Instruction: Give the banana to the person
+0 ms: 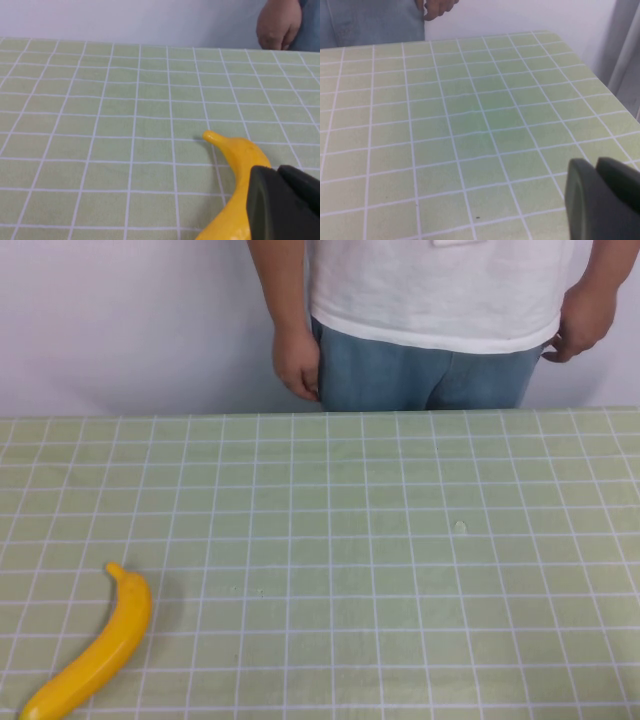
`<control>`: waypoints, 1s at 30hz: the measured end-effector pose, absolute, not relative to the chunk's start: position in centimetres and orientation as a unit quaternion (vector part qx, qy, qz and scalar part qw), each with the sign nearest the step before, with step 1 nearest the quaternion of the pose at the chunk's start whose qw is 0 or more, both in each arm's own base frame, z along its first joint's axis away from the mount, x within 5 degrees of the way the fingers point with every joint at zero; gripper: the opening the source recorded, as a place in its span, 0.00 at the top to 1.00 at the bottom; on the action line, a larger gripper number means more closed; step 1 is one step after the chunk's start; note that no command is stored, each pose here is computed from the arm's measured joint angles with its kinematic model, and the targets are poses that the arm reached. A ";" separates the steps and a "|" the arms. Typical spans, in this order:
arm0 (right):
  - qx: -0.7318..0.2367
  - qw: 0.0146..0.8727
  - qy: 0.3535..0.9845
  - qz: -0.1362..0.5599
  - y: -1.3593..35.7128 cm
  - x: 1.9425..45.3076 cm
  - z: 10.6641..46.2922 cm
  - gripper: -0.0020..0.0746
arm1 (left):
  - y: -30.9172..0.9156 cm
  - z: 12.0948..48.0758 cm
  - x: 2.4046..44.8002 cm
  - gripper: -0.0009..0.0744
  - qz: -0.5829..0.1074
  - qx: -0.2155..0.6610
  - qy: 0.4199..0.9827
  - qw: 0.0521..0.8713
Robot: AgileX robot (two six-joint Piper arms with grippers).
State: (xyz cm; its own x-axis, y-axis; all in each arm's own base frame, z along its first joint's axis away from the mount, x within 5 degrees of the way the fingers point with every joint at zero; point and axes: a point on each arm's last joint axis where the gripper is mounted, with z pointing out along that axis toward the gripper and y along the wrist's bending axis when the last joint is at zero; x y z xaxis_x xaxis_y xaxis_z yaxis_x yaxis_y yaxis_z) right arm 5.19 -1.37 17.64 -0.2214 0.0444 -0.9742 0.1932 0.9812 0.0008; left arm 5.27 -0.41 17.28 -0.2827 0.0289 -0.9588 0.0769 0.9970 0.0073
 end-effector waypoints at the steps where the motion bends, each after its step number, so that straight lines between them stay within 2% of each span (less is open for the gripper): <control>1: 0.076 0.619 0.779 -0.060 -1.4 5.2 17.6 0.99 | -0.4 17.3 5.3 0.99 -0.020 0.033 0.801 0.598; 14: 0.076 0.619 0.779 -0.060 -1.4 5.2 17.6 0.99 | -0.4 17.4 5.3 0.99 -0.013 0.038 0.796 0.604; 20: 0.076 0.619 0.779 -0.060 -1.4 5.2 17.6 0.99 | -0.4 18.4 5.5 0.99 -0.021 0.029 0.762 0.647; 26: 0.076 0.619 0.779 -0.060 -1.4 5.2 17.6 0.99 | -0.4 20.1 5.6 0.99 -0.106 -0.052 0.694 0.710; 30: 0.076 0.619 0.779 -0.060 -1.4 5.2 17.6 0.99 | -0.4 20.6 5.6 0.99 -0.140 -0.082 0.674 0.721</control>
State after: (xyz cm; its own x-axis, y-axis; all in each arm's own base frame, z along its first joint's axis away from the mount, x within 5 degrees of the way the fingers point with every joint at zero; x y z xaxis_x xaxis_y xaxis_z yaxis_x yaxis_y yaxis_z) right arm 5.19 -1.37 17.64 -0.2214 0.0444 -0.9742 0.1932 0.9812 0.0008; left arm 5.62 -0.40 20.57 0.0535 -0.3117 -0.9487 0.0913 0.9476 -0.3062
